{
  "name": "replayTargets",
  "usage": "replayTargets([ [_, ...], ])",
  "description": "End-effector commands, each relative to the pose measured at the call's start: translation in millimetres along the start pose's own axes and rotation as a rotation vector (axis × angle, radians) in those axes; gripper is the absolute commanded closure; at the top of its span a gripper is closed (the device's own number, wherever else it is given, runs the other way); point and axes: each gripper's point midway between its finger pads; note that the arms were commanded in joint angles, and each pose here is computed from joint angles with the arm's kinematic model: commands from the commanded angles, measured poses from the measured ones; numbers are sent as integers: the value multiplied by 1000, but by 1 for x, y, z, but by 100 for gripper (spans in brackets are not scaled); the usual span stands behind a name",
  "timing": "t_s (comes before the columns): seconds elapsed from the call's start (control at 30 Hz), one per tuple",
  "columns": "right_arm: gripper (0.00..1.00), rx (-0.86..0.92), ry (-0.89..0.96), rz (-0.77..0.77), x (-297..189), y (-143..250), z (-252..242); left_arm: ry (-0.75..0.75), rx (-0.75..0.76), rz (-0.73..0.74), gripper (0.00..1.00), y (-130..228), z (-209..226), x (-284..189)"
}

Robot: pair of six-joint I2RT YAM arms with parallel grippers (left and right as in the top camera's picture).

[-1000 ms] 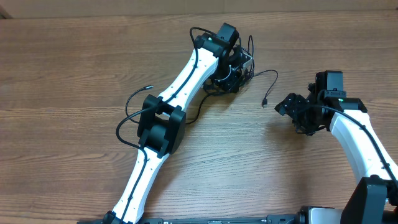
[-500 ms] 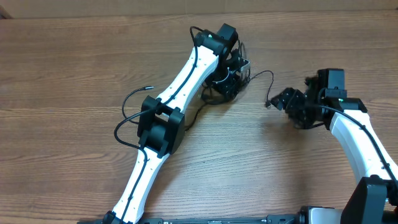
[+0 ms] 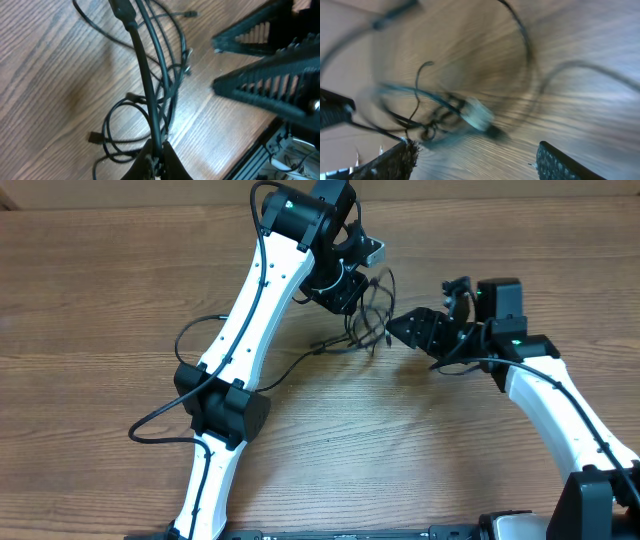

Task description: Untangle cables

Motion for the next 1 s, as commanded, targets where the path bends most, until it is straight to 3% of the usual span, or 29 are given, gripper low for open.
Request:
replayTargets([
  [0.0,25,-25,-55,-20,4,-6,23,71,40,-42,96,0,-21,-17],
  [0.1,28,3,-65,-48,7,-14,30,178,111,-68,96,1,-44,-29],
  [0.53,29,46,72,-14,13,2,9,257,145,-190,96,5,-55,-83],
  [0.83,30,27,148,-38,16,0,0,505,229,-357,96,16,-80,-154],
  [0.97,41,17,192,-54,17,-2,-4,626,242,-424,96,19,-85,-184],
])
Point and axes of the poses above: each gripper's point midway between its finger pads, its own x axis out along the fingers, its own z axis along the line the jaws close on, y = z × x, and after that the axes turned 10 degrees about -x, right-handed
